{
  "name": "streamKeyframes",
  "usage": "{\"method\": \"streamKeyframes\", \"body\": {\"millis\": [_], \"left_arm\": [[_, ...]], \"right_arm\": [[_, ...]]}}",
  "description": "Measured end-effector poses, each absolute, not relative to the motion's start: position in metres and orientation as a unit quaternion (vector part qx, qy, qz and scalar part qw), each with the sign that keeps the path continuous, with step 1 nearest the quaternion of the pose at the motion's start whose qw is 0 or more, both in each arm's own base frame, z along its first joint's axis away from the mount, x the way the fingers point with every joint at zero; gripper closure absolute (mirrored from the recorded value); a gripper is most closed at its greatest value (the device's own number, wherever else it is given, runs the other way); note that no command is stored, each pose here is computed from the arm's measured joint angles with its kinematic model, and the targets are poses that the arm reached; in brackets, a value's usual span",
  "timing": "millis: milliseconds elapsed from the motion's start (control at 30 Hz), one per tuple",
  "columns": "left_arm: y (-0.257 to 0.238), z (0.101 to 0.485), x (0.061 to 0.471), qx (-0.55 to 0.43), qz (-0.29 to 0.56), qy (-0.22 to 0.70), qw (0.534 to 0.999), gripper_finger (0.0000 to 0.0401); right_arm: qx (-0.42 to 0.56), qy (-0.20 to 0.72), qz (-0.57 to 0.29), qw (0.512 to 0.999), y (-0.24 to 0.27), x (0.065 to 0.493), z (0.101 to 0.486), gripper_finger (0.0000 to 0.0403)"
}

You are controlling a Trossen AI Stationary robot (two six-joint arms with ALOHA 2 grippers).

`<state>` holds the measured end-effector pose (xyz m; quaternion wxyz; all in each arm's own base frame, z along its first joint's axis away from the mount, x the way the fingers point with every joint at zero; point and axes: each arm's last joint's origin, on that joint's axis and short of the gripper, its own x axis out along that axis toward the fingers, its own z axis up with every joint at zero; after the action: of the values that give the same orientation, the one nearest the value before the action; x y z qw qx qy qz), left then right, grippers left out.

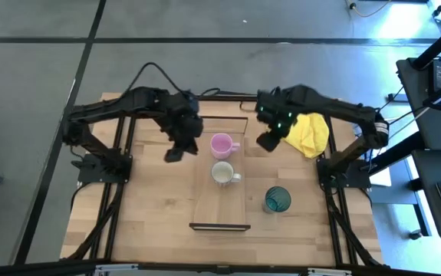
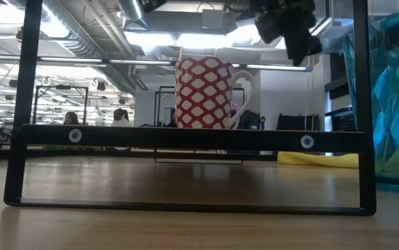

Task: Stack small to large cups/mugs on shelf
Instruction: Put the blue cup on the shelf

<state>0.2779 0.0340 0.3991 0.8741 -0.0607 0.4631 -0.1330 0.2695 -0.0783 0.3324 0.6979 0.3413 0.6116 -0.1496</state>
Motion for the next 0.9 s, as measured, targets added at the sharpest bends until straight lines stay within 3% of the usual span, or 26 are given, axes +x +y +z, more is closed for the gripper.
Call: {"method": "streamKeyframes", "body": {"millis": [100,333,600,900], "left_arm": [[0.036,0.394,0.263,-0.065,-0.155,0.443,0.88,0.0346],[0.038,0.365,0.221,-0.099,-0.158,0.406,0.895,0.0346],[0.03,0.347,0.188,-0.118,-0.137,0.345,0.921,0.0346],[0.028,0.352,0.177,-0.129,-0.129,0.331,0.926,0.0346]], "right_arm": [[0.336,0.627,-0.139,0.689,-0.059,0.272,0.326,0.0277],[0.299,0.605,-0.057,0.736,0.008,0.272,0.36,0.0277],[0.29,0.647,-0.106,0.697,0.058,0.26,0.359,0.0277],[0.296,0.684,-0.163,0.647,0.072,0.258,0.322,0.0277]]}}
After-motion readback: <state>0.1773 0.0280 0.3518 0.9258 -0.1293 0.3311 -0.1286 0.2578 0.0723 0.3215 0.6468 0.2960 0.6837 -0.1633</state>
